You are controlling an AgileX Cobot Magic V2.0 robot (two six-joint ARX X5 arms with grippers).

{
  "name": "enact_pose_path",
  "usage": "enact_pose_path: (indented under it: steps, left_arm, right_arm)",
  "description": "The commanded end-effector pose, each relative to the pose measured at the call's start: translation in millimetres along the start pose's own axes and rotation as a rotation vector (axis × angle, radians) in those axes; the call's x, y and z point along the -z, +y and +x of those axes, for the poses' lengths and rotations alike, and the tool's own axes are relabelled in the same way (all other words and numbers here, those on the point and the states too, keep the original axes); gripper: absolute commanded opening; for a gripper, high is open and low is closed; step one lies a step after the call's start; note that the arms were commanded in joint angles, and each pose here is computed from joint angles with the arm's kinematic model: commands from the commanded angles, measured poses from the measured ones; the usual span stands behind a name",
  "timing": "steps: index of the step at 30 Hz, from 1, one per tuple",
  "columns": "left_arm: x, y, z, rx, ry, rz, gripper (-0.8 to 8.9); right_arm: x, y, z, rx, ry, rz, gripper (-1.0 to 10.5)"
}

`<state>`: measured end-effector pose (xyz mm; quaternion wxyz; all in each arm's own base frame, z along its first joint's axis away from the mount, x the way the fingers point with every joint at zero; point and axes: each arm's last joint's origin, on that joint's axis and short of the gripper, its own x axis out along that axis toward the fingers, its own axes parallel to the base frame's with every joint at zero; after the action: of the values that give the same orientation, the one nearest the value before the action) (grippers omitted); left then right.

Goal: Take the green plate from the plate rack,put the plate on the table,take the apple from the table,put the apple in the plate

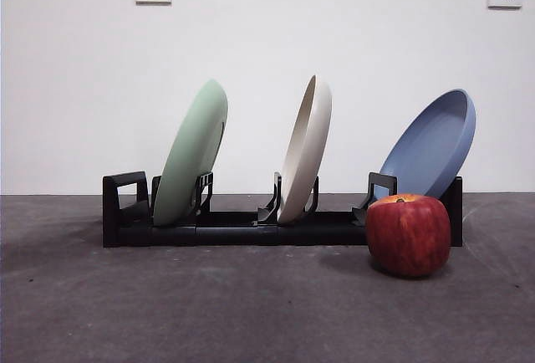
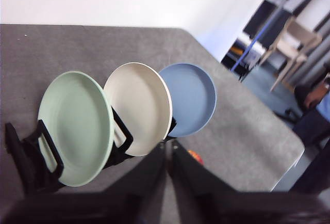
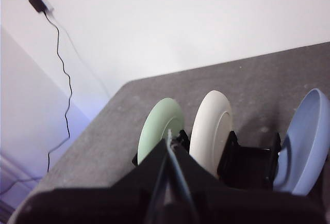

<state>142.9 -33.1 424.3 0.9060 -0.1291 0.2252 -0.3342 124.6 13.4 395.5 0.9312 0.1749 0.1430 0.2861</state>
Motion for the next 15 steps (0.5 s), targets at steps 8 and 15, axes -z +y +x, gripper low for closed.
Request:
enact_pose_path:
  steps: [8,15]
  left_arm:
    - [-44.3,5.3,22.1,0.011,0.029,0.061,3.86]
    - [-52.8,20.4,63.9,-0.034,0.112,0.031,3.87]
  right_arm:
    - [-27.6,1.2,9.5,0.020,0.109,-0.060,3.9]
    - [-31.5,-6.3,20.3,0.028,0.150,-0.033,5.1]
